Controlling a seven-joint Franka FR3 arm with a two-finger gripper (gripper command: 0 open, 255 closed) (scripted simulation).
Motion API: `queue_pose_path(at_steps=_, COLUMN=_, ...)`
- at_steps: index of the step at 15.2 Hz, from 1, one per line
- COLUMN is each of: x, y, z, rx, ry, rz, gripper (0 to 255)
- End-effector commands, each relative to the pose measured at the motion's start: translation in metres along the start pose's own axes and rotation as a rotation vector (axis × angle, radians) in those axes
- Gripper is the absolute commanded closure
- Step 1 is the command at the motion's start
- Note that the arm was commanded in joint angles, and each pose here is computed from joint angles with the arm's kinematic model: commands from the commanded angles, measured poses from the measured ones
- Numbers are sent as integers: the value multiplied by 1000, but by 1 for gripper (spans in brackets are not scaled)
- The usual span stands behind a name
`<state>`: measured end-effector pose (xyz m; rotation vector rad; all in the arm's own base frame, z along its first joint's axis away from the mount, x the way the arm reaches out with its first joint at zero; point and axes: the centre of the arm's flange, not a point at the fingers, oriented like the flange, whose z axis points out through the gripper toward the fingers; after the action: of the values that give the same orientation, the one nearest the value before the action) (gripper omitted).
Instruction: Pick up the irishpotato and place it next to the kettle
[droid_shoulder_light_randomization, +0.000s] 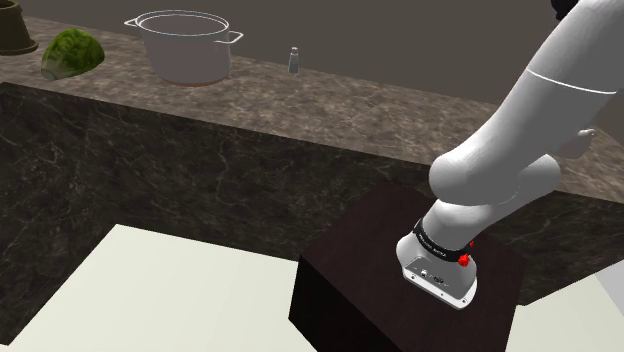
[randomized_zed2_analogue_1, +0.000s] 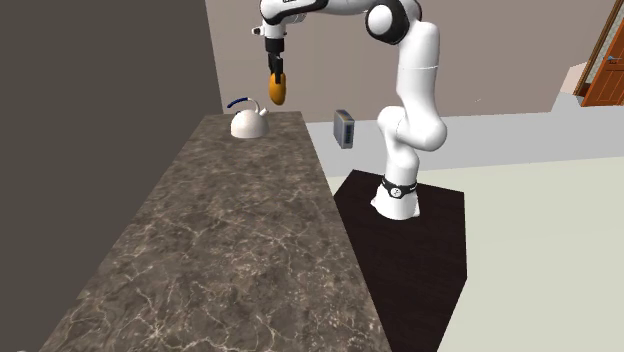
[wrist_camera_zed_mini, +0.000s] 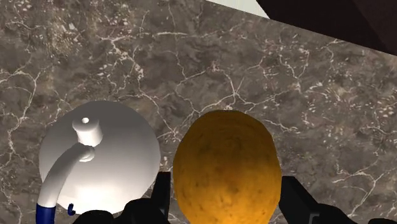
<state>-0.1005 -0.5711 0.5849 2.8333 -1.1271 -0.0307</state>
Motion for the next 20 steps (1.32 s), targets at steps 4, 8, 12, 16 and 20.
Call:
queue_pose_path(at_steps=4, x=-20, y=48, z=8, rx=-1, ry=3, rz=-4, gripper=255)
queue_pose_path(at_steps=8, x=-21, y=46, z=29, rx=-1, ry=3, rz=-4, gripper=255)
queue_pose_path(at_steps=12, x=-21, y=45, z=50, rx=-1, ry=3, rz=-4, gripper=255)
queue_pose_path(at_steps=16, x=-21, y=43, z=71, rx=-1, ry=3, rz=-4, gripper=255)
queue_pose_path(at_steps=20, x=-22, y=41, z=92, rx=-1, ry=3, rz=-4, gripper=255)
